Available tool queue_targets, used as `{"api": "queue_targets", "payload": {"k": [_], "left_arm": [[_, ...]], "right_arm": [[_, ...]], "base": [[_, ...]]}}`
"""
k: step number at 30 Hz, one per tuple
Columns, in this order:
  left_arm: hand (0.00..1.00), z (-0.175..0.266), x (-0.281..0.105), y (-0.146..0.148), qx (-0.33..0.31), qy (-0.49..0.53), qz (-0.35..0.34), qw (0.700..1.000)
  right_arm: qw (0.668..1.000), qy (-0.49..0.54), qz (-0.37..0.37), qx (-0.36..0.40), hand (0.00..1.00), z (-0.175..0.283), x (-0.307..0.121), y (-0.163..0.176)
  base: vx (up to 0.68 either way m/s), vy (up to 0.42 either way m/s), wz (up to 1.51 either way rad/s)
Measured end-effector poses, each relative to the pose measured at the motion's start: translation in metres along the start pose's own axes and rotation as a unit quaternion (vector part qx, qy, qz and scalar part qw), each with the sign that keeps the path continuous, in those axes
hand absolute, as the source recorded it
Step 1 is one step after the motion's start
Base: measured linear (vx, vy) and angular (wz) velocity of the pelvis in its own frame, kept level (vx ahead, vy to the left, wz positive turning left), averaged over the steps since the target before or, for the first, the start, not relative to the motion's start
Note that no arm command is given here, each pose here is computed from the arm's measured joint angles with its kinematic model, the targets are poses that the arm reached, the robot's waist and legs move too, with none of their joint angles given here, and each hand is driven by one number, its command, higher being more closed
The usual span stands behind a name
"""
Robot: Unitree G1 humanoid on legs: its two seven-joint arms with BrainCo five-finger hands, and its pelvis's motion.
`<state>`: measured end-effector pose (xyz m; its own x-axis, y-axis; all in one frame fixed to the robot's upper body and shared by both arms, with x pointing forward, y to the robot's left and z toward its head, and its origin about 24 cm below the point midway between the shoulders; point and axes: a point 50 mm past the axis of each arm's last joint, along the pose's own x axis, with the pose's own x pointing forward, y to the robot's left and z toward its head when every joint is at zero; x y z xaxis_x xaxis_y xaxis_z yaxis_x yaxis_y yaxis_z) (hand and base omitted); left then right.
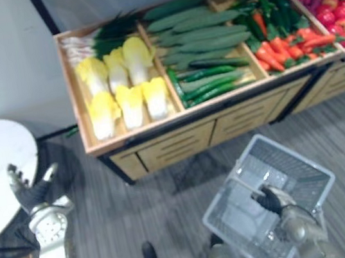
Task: Pick vegetable in the basket
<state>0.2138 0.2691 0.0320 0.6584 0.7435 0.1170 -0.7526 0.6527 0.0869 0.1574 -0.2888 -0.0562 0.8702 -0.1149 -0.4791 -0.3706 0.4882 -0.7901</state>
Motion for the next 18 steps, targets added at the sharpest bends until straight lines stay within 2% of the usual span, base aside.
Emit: {"api": "queue_targets", "payload": {"k": [7,12,18], "left_arm": [[0.00,0.018,0.014,-0.009,-0.022,-0.029,0.031,0.999],[0.00,0.017,0.026,-0.018,0.003,-0.025,0.033,0.999],[0.00,0.016,0.050,-0.025,0.010,0.000,0.073,0.997]], "right_arm": [[1.000,-0.009,0.001,-0.016,1.00,0.003,-0.002,0.000],[0.998,-0.039,0.002,-0.040,1.00,0.013,0.003,-0.008],[0.995,-0.087,-0.009,-0.050,1.00,0.035,0.011,-0.015]], "base": [[0.01,0.002,-0.23],[0.04,-0.004,-0.28],[0.02,-0.007,-0.24]]}}
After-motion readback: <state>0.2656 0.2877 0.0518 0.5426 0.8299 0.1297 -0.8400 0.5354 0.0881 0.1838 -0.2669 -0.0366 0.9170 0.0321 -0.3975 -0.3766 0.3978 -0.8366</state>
